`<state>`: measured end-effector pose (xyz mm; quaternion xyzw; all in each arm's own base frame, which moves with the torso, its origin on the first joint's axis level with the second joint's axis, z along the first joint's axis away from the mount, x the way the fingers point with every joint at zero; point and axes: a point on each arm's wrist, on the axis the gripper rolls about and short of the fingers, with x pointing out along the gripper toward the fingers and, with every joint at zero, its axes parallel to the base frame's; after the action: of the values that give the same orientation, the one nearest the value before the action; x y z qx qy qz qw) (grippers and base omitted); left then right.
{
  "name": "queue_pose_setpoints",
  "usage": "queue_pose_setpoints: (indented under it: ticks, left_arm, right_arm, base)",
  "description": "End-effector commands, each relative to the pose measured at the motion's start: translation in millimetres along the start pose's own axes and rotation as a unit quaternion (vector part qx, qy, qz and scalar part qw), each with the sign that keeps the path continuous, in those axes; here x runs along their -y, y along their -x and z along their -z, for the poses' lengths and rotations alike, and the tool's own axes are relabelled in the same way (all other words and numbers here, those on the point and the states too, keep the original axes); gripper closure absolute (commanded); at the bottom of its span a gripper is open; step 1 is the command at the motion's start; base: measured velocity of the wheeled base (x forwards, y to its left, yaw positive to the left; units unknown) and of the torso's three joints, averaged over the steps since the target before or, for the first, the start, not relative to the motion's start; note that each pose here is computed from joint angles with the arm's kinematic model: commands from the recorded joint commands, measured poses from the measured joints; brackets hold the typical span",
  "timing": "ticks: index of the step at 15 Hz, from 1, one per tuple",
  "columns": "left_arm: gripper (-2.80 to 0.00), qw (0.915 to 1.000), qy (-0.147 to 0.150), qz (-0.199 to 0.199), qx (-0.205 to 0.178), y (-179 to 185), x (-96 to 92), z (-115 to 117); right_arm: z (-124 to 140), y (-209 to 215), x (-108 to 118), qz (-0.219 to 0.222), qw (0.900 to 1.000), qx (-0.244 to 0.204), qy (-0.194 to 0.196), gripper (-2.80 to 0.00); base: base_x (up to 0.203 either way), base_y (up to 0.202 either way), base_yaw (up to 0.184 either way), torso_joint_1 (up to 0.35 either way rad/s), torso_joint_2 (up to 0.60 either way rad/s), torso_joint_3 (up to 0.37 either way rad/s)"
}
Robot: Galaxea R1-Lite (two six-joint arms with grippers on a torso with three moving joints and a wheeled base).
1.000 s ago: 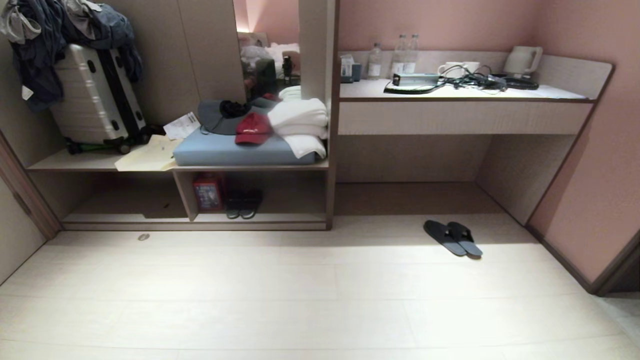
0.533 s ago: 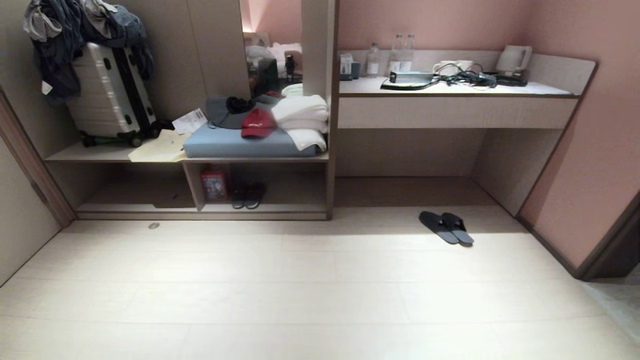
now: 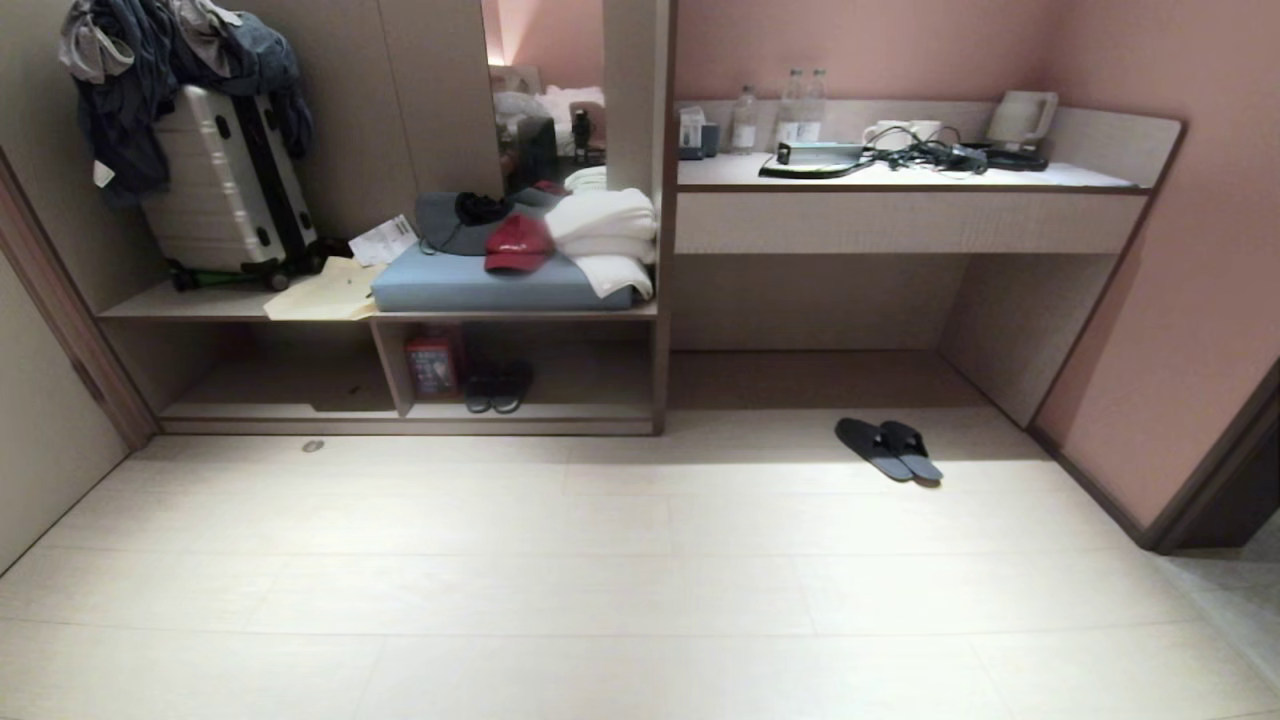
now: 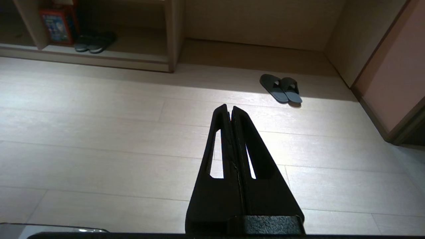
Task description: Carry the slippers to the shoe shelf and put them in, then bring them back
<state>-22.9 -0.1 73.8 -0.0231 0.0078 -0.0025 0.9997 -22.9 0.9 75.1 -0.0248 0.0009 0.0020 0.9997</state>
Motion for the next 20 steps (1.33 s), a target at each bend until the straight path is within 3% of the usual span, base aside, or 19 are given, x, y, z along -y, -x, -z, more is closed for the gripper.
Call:
queue_pose_setpoints:
  ticks: [1,20]
  left_arm:
    - [0.00,1.0000,0.000,0.000,-0.001,-0.1,0.0,0.0]
    - [0.00,1.0000,-0.001,0.000,-0.001,-0.1,0.0,0.0]
  right_arm:
    - [0.0,0.0,0.0,0.000,1.000,0.000,0.001,0.00]
    - [0.0,-0.1,0.0,0.000,1.000,-0.001,0.001,0.00]
  base:
    - [0.000,0.000,0.000,0.000,0.00,0.000]
    - [0.000,0.000,0.000,0.000,0.00,0.000]
